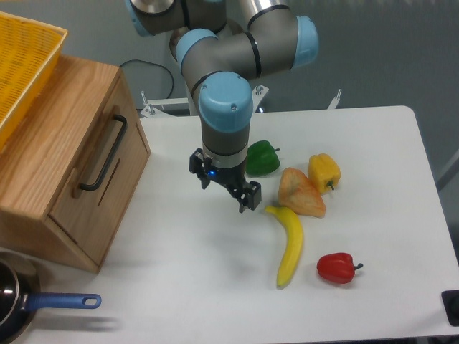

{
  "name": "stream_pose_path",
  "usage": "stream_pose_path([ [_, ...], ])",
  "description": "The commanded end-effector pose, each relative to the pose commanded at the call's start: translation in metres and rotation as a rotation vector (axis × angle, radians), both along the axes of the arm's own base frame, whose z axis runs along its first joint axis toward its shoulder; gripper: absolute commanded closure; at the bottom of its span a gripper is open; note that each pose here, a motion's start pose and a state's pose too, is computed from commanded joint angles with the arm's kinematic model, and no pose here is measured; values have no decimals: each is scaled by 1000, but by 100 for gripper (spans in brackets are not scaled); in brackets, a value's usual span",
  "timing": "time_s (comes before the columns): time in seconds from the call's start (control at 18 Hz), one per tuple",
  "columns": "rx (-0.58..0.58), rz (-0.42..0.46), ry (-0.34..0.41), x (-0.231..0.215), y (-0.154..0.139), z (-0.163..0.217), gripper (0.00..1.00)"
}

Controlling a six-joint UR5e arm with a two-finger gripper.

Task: Slide the top drawer open
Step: 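Raise the gripper and move it toward the wooden drawer's black handle, then move the open gripper to the black bar handle of the drawer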

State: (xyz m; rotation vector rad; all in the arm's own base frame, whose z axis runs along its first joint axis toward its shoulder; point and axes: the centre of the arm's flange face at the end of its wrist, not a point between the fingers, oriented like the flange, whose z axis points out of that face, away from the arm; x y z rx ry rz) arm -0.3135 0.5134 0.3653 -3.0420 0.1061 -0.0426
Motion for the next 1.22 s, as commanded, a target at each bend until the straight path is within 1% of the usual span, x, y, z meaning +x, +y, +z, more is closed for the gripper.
stream_pose_path([
  [0.17,40,79,-82,9,5,2,0],
  [0.39,28,119,-129,28,9,13,0],
  [0.67,64,188,-243,42,9,23,0],
  [0.78,78,213,-262,44,9,27,0],
  [1.06,116,218,-270,46,6,44,0],
  [1.22,148,222,-315,51,8,49,0],
])
